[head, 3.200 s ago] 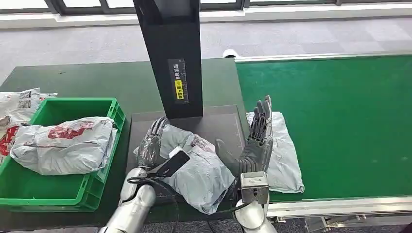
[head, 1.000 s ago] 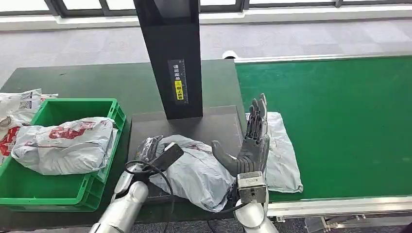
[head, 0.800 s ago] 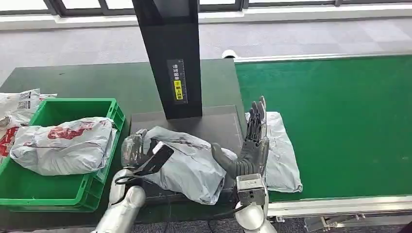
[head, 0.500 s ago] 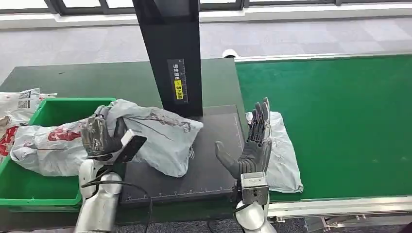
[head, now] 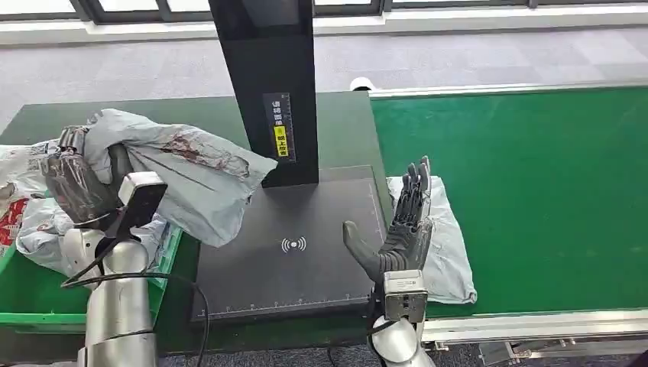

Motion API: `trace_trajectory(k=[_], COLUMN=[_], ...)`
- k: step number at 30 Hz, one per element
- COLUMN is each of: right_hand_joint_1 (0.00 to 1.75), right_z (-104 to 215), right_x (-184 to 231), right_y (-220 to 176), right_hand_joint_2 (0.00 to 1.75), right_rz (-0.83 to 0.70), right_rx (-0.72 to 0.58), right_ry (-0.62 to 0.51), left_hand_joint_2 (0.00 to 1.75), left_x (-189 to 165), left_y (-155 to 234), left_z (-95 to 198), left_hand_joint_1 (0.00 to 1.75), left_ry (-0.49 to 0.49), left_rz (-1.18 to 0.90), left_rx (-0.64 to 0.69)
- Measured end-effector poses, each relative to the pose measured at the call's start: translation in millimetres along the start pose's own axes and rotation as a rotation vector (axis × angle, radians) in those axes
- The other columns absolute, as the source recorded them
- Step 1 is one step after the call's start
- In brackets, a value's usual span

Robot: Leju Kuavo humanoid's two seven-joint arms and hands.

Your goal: Moved the parcel from conveyor to table for the left to box.

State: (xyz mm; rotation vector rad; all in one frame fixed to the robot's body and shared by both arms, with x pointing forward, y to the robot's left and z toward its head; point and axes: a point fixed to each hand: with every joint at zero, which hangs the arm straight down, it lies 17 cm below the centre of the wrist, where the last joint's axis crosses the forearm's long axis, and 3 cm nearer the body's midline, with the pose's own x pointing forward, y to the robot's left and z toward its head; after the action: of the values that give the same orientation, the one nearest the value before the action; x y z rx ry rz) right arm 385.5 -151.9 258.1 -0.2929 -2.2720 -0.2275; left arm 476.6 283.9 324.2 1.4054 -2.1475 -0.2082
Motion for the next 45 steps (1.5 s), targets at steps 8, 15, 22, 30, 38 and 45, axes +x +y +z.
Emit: trace_trajectory(k=[8, 15, 22, 30, 38, 45], right_hand_joint_1=[0.00, 0.00, 0.00, 0.00, 0.00, 0.00], right_z=[2.1, 3.6, 5.9, 14.7, 24.7, 28.2], right_x=[-2.8, -3.9, -5.6, -10.9, -13.0, -16.6], right_y=[2.0, 3.9, 5.4, 4.0, 9.7, 7.5], right_hand_joint_2=[1.75, 1.75, 1.75, 1.75, 1.75, 1.75], right_rz=[-0.001, 0.004, 0.015, 0.043, 0.054, 0.073], right_rx=[0.010, 0.020, 0.029, 0.045, 0.099, 0.108], right_ry=[0.008, 0.008, 0.008, 0.020, 0.022, 0.029], left_hand_joint_2=[1.75, 1.75, 1.75, 1.75, 1.75, 1.75], left_x=[-35.3, -78.1, -139.3, -194.8, -231.9, -252.0], left_y=[23.2, 47.3, 68.0, 93.6, 94.8, 89.3], left_z=[-13.7, -22.2, -17.8, 4.5, 34.7, 53.6], left_hand_joint_1=[1.75, 1.75, 1.75, 1.75, 1.75, 1.75], left_ry=[0.062, 0.131, 0.228, 0.385, 0.483, 0.576], left_rz=[-0.055, -0.124, -0.223, -0.237, -0.401, -0.446], left_rx=[0.068, 0.120, 0.127, 0.187, 0.060, -0.002])
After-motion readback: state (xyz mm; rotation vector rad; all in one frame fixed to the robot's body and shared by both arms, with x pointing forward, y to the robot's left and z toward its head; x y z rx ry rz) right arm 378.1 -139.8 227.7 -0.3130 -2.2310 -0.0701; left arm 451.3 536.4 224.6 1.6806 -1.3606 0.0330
